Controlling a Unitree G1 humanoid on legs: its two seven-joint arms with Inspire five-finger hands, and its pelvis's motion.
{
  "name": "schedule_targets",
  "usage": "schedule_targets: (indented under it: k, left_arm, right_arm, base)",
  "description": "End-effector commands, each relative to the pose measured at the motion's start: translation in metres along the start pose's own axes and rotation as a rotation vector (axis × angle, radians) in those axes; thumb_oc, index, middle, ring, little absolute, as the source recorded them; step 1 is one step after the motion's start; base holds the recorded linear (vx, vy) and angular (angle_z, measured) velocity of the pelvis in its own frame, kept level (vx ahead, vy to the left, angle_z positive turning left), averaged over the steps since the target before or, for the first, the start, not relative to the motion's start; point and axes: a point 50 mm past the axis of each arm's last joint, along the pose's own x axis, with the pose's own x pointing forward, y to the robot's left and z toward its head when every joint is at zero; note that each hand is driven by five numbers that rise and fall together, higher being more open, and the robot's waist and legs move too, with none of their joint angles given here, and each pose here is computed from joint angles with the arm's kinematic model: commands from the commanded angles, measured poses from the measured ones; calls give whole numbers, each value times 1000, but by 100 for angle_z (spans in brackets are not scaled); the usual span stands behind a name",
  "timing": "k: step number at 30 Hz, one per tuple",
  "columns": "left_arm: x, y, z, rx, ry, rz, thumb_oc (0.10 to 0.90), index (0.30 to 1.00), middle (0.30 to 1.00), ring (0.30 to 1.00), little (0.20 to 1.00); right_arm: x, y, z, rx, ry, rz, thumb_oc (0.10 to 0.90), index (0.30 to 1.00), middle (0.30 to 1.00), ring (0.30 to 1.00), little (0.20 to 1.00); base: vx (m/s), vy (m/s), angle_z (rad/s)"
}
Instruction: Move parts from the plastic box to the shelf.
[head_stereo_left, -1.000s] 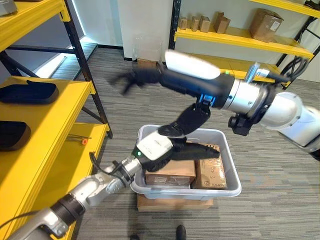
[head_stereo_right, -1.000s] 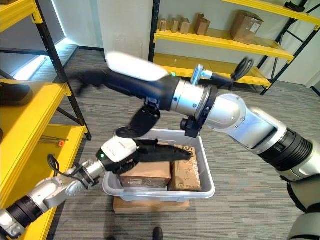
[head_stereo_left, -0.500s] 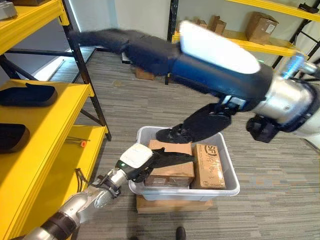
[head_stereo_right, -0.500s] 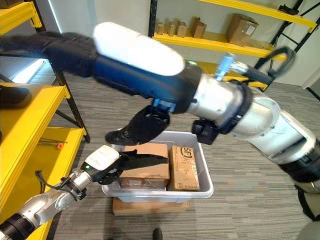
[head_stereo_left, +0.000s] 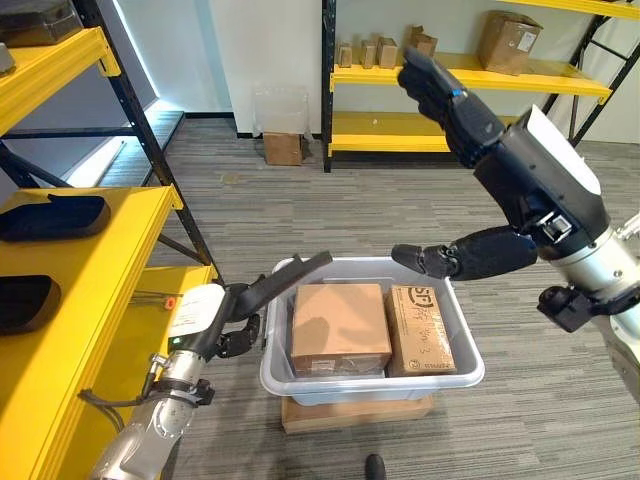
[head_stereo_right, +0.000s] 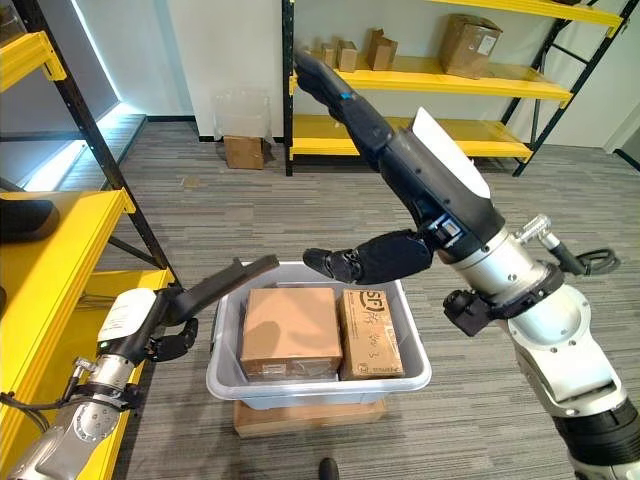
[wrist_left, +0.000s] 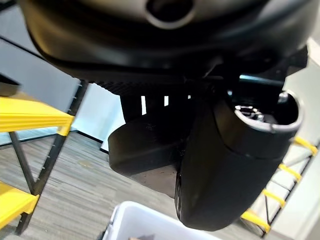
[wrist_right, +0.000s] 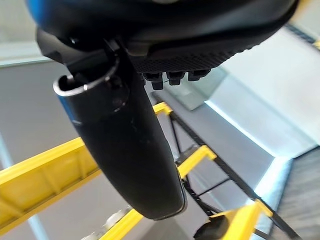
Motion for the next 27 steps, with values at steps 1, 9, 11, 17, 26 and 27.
schedule_targets:
  k: [1, 9, 11, 17, 26, 27]
  left_arm:
    - [24, 54, 34, -125, -193, 284, 400, 300, 300, 300, 300]
    - [6, 72, 52, -444, -234, 405, 400, 300, 300, 300, 300]
    - [6, 74, 58, -502, -258, 416, 400, 300, 300, 300, 300]
    - [-2, 85, 62, -557, -276, 498, 400, 300, 300, 300, 300]
    - [5, 92, 72, -589, -355, 465, 400, 300, 300, 300, 300]
    - [6, 92, 73, -608, -362, 463, 400, 300, 300, 300, 300]
  right_arm:
    - [0, -23, 16, -73, -109, -138, 900, 1000, 1000, 1000, 1000]
    - [-17, -1, -21, -41, 36, -273, 900, 1000, 1000, 1000, 1000]
    - [-9, 3, -21, -37, 15, -257, 900, 1000, 1000, 1000, 1000]
    - [31, 9, -7, 2, -150, -185, 900, 1000, 1000, 1000, 1000]
    - [17, 4, -7, -38, -119, -238, 900, 1000, 1000, 1000, 1000]
    - [14, 5, -8, -35, -114, -244, 900, 1000, 1000, 1000, 1000]
  base:
    - [-12, -50, -3]
    - [-64, -78, 5]
    - [-186, -142, 19]
    - [-341, -322, 15]
    - [-139, -215, 77]
    - [-132, -162, 173]
